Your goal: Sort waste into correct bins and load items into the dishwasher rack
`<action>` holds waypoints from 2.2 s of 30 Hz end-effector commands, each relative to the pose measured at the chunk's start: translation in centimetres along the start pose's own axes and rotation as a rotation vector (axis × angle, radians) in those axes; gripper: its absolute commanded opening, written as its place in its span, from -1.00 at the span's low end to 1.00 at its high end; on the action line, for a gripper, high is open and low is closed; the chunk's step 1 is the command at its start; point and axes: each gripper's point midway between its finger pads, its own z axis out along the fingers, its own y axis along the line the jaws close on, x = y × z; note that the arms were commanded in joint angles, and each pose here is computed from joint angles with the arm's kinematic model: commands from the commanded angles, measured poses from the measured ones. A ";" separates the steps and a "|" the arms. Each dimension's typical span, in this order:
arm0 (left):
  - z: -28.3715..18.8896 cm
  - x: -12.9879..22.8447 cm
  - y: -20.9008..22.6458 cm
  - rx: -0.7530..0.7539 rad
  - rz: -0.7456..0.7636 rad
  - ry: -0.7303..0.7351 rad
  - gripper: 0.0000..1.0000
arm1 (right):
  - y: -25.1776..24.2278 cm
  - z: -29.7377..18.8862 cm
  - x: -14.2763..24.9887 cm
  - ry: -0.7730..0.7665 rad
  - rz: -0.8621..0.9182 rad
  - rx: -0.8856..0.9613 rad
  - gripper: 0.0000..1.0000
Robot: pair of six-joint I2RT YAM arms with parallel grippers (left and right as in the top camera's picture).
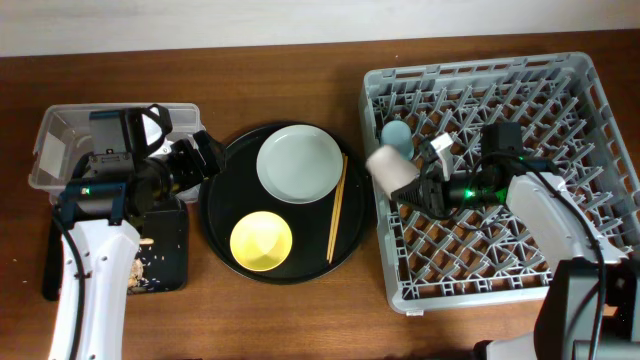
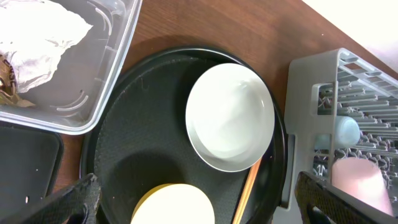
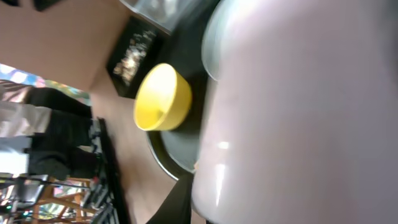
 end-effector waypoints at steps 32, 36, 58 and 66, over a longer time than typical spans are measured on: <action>-0.2 -0.2 0.0 -0.002 0.013 -0.009 0.98 | 2.0 -6.1 -2.2 -0.181 0.446 0.126 0.54; -0.2 -0.2 0.0 -0.002 0.013 -0.009 0.98 | -0.8 -8.7 -3.4 -0.295 0.504 0.441 0.97; -0.2 -0.2 0.0 -0.002 0.013 -0.009 0.98 | 1.6 -0.7 -2.8 -0.461 0.698 0.856 -0.64; -0.2 -0.2 0.0 -0.002 0.013 -0.009 0.98 | -1.6 0.4 -2.3 -0.489 0.732 0.982 -0.62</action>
